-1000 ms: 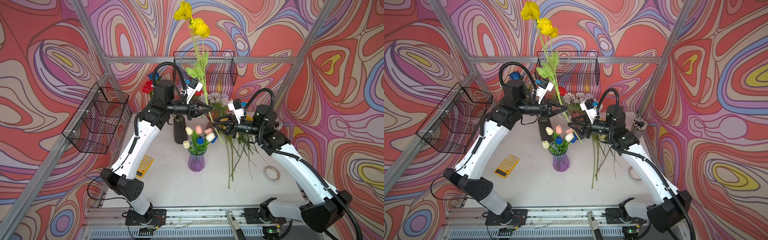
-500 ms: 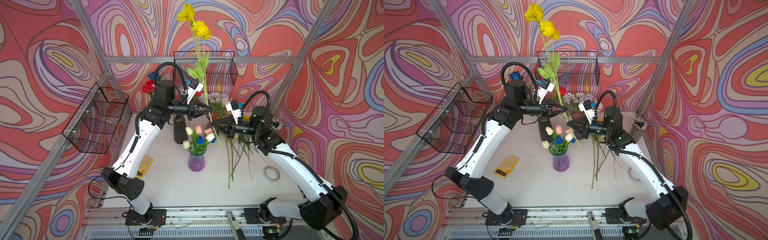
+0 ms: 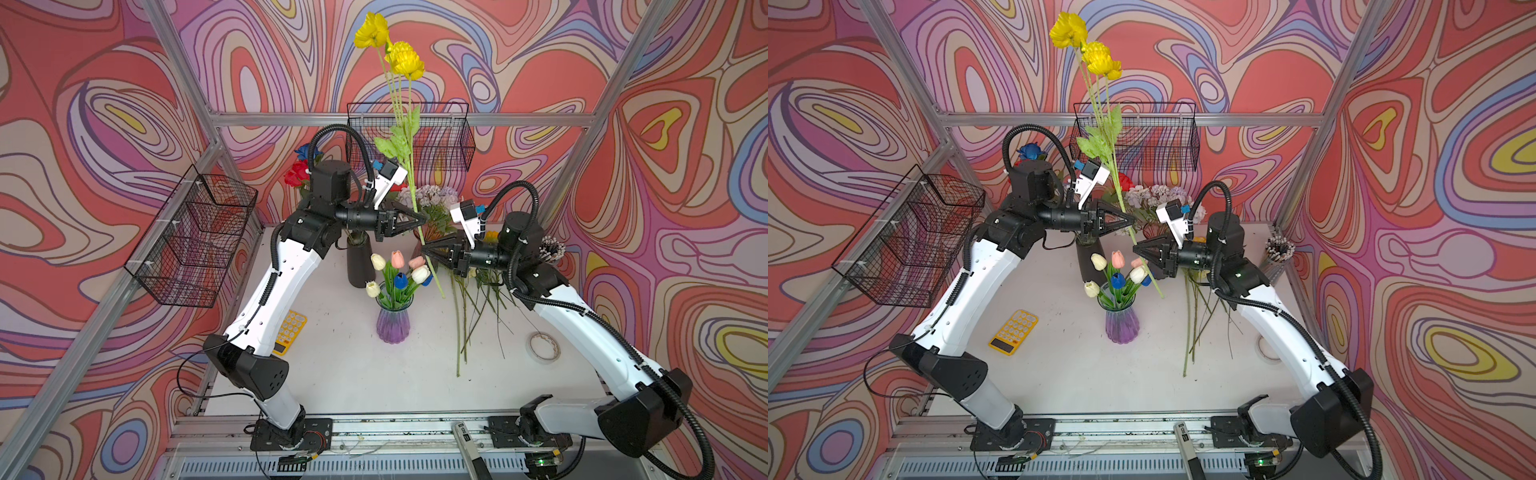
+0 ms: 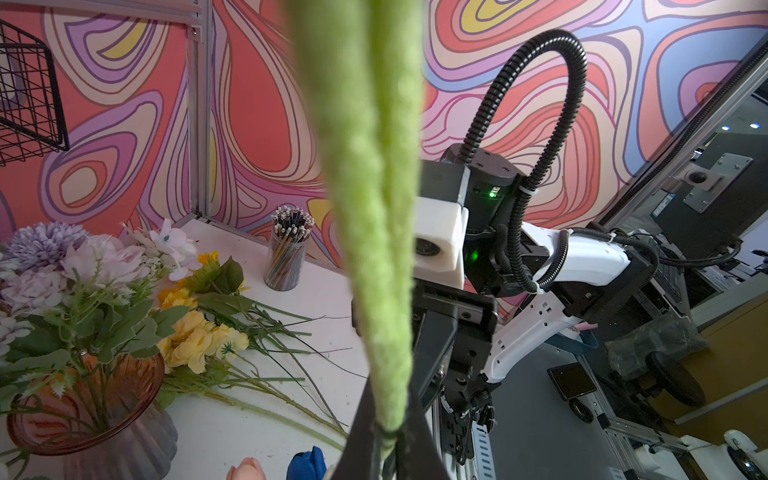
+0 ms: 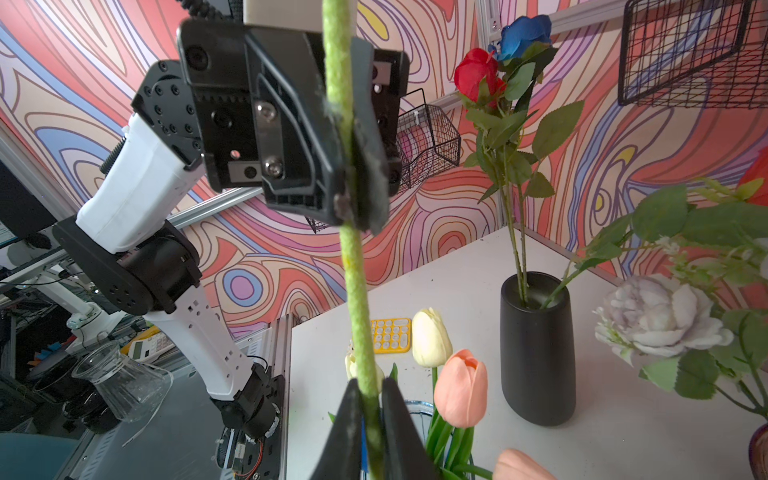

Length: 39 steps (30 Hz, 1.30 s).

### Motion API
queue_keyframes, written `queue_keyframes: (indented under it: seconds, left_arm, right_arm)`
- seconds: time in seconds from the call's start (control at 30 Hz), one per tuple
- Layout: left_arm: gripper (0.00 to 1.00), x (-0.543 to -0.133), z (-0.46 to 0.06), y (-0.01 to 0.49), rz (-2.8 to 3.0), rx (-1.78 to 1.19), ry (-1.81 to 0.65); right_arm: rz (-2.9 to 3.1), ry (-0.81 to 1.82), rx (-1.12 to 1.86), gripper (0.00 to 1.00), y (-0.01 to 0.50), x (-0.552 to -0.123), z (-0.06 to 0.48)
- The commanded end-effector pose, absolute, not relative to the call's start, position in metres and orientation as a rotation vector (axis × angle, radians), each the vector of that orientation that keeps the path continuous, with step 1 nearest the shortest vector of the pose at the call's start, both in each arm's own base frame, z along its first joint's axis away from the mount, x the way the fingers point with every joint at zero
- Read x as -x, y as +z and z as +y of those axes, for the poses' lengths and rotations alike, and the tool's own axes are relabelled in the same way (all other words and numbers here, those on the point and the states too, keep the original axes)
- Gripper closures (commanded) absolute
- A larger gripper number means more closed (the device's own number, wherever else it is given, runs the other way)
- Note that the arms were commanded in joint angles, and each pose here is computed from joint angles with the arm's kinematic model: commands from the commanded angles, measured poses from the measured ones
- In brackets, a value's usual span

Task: Pick out yellow flowers from the vase
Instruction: Place the flower at the center of the board.

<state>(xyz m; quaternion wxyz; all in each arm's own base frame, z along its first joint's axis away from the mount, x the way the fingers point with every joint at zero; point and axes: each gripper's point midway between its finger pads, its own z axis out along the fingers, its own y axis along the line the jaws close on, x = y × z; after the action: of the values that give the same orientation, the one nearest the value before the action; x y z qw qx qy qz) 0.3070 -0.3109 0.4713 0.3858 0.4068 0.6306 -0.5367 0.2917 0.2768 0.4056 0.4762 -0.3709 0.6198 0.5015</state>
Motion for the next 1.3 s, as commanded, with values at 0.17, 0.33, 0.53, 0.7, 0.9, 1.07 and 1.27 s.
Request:
queue_keyframes:
  seconds: [0.17, 0.33, 0.53, 0.7, 0.9, 1.07, 1.27]
  left_arm:
    - [1.0, -0.296, -0.315, 0.485, 1.522, -1.099, -1.431]
    - [1.0, -0.296, -0.316, 0.487, 1.523, -1.102, -1.447]
    - [1.0, -0.295, -0.316, 0.488, 1.518, -1.106, -1.455]
    - [0.85, -0.291, -0.313, 0.485, 1.524, -1.114, -1.472]
    - [0.53, -0.294, -0.298, 0.486, 1.508, -1.057, -1.531]
    - [0.43, -0.302, -0.278, 0.49, 1.488, -0.974, -1.585]
    - [0.39, -0.305, -0.267, 0.48, 1.555, -0.926, -1.542]
  right_arm:
    - [1.501, 1.276, 0.942, 0.89, 0.404, -0.29, 0.282]
    - [1.5, 1.277, 0.947, 0.89, 0.403, -0.29, 0.283]
    - [1.49, 1.276, 0.951, 1.0, 0.405, -0.287, 0.282]
    - [1.48, 1.205, 0.897, 1.0, 0.412, -0.289, 0.274]
    - [1.471, 1.055, 0.792, 1.0, 0.426, -0.297, 0.258]
    - [1.487, 0.967, 0.715, 1.0, 0.43, -0.305, 0.246]
    - [1.571, 0.792, 0.575, 1.0, 0.421, -0.327, 0.221]
